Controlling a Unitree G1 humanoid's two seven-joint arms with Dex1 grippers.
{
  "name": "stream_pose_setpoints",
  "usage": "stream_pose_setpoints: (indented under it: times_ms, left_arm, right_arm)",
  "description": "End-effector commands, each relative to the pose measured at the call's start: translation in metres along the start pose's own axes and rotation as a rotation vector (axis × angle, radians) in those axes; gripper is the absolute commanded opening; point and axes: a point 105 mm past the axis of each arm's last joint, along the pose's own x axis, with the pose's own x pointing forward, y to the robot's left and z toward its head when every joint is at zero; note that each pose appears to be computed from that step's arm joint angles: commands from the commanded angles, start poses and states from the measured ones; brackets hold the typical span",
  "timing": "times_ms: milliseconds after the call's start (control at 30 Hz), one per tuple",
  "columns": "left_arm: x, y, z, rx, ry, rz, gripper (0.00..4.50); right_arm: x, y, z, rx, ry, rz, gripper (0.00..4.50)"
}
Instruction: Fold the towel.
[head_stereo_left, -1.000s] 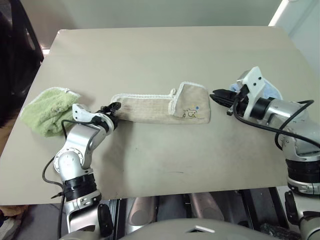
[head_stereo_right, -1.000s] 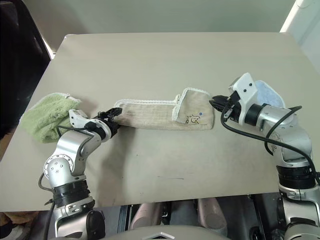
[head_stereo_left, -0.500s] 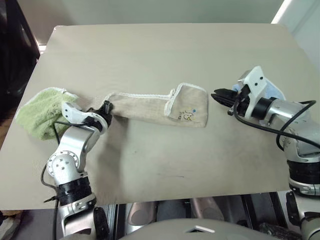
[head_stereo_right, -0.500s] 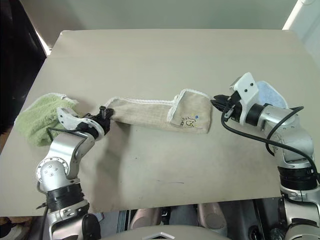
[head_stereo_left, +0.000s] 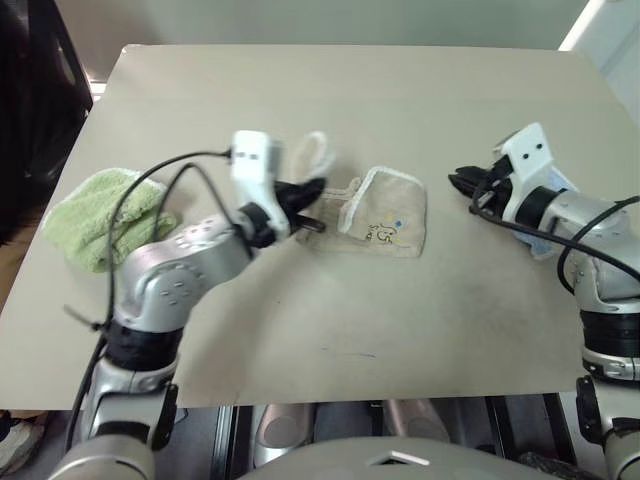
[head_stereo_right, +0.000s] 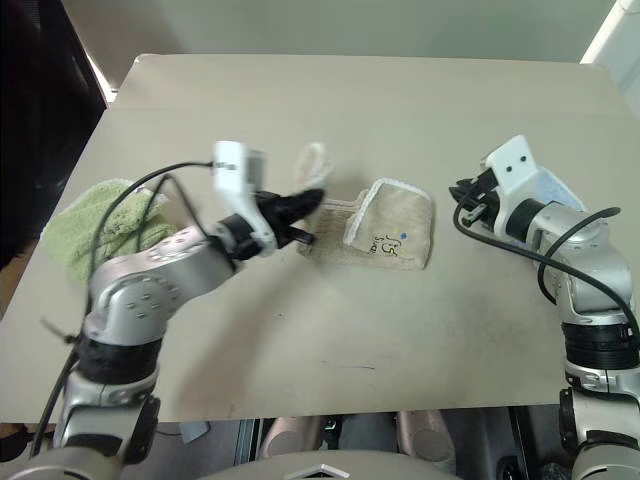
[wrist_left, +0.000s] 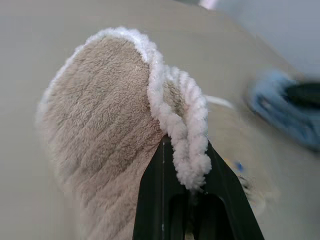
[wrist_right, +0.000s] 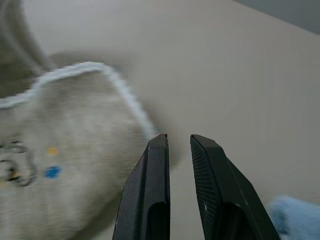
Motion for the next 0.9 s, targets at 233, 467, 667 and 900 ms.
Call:
stream_pose_setpoints:
  times_ms: [233,467,667,900]
  left_arm:
    - [0.051,-0.054,-0.031,0.273,0.14,-0.254,0.03]
    - [0.061,-0.06,-0.038,0.237,0.157,-0.293,0.51]
    - [0.053,-0.068,-0.014,0.097,0.054,-0.391,2.39]
    - [0.037,-0.06,0.012,0.016,-0.06,-0.422,4.47]
  right_arm:
    - [-0.023,-0.041,-0.001,0.016,0.01,-0.26,0.75]
    - [-0.034,-0.039,-0.006,0.03,0.017,-0.291,0.75]
    - [-0.036,-0.038,-0.006,0.031,0.02,-0.291,0.75]
    - [-0.031,-0.03,-0.003,0.009,0.014,-0.243,0.75]
